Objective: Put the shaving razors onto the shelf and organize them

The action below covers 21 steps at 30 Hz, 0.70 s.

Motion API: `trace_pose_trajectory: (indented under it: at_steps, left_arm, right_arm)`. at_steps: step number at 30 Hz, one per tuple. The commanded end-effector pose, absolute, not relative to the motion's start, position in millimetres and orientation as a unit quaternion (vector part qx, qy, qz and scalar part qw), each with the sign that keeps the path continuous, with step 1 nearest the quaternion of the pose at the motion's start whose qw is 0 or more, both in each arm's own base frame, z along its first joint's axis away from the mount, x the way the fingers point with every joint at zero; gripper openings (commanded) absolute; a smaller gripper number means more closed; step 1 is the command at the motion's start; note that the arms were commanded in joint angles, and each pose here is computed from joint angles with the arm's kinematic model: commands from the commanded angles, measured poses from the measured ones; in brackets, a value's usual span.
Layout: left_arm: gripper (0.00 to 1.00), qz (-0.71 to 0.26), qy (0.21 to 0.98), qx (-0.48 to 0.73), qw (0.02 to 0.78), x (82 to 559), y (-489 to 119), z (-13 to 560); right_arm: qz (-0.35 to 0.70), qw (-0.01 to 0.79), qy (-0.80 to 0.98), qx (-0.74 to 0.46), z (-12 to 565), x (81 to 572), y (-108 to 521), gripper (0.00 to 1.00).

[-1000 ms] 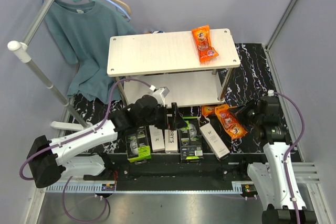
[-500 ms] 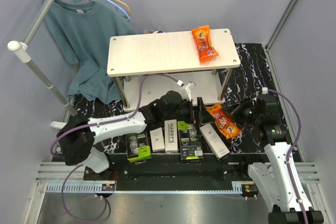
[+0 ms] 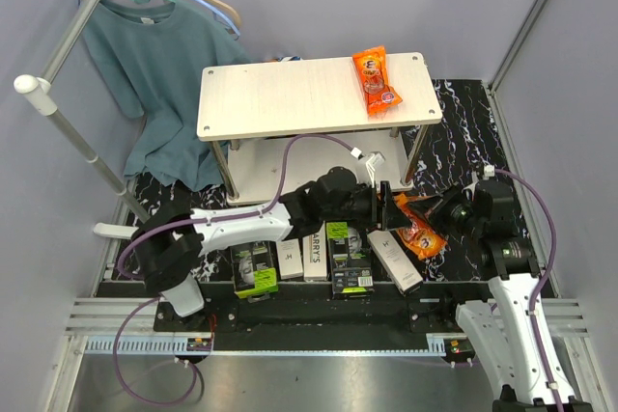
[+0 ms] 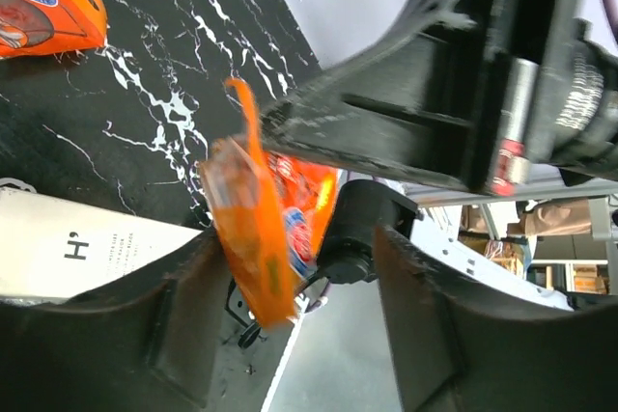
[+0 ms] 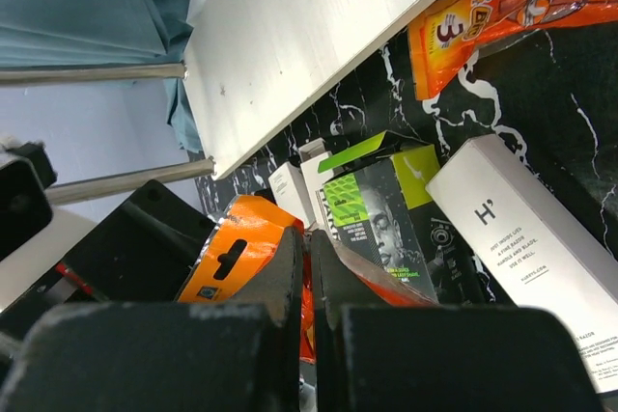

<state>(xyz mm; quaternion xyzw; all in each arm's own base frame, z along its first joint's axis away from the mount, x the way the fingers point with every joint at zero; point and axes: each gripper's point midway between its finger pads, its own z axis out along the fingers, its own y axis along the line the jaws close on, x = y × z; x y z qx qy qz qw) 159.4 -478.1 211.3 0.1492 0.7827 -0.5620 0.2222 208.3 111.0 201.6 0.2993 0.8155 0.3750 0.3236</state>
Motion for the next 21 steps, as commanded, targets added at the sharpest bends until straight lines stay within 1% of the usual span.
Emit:
trace_pose_trajectory:
  at_steps: [1,2,3,5,6,7,8,9,10,11,13,14,15,18,21]
  left_arm:
    - [0.44,-0.605,0.739,0.172,0.241,155.7,-495.5,244.8]
    - [0.37,-0.606,0.739,0.173,0.239,155.9,-497.1,243.9]
    - [0.22,-0.606,0.739,0.174,0.237,155.2,-497.3,243.2]
    - [0.09,-0.605,0.739,0.179,0.235,153.4,-496.0,243.0]
    - [0.00,-0.603,0.740,0.180,0.237,153.1,-494.6,244.5]
    - [0.00,-0.598,0.744,0.181,0.239,153.4,-492.7,243.1]
    - [0.00,-0.587,0.750,0.184,0.246,154.4,-486.5,244.6]
    - [0.00,-0.579,0.754,0.185,0.249,155.5,-483.0,244.5]
    - [0.00,-0.576,0.749,0.193,0.264,155.9,-476.0,255.1]
    - [0.00,-0.560,0.762,0.192,0.263,156.9,-469.1,250.1]
    - [0.00,-0.550,0.760,0.202,0.281,158.1,-454.5,262.1]
    - [0.00,-0.529,0.776,0.203,0.277,157.9,-444.3,255.8]
    - [0.00,-0.525,0.775,0.207,0.283,158.2,-438.2,259.6]
    - [0.00,-0.495,0.789,0.219,0.291,155.0,-406.7,262.0]
    - [0.00,-0.474,0.796,0.231,0.297,151.5,-375.0,269.7]
  right_arm:
    - [0.407,0.312,0.809,0.288,208.5,203.2,121.8,0.00]
    - [0.408,0.315,0.807,0.288,209.9,203.7,121.5,0.00]
    - [0.407,0.315,0.808,0.286,210.3,203.4,121.6,0.00]
    - [0.408,0.316,0.809,0.282,211.9,203.4,121.9,0.00]
    - [0.406,0.318,0.811,0.277,213.6,203.0,122.0,0.01]
    - [0.402,0.317,0.814,0.275,213.2,203.9,121.4,0.03]
    - [0.394,0.313,0.819,0.275,211.4,202.6,120.0,0.09]
    - [0.388,0.323,0.823,0.261,216.6,203.6,118.7,0.13]
    - [0.383,0.321,0.828,0.256,216.2,205.7,118.4,0.22]
    - [0.380,0.324,0.830,0.249,223.4,205.8,118.1,0.42]
    - [0.367,0.327,0.839,0.234,226.4,209.8,116.0,0.59]
    - [0.363,0.327,0.842,0.228,228.9,209.8,115.9,0.67]
    - [0.360,0.342,0.842,0.213,240.7,212.7,114.7,0.79]
    - [0.354,0.343,0.850,0.187,254.3,221.0,116.2,0.92]
    - [0.360,0.340,0.855,0.156,267.5,228.2,123.0,0.98]
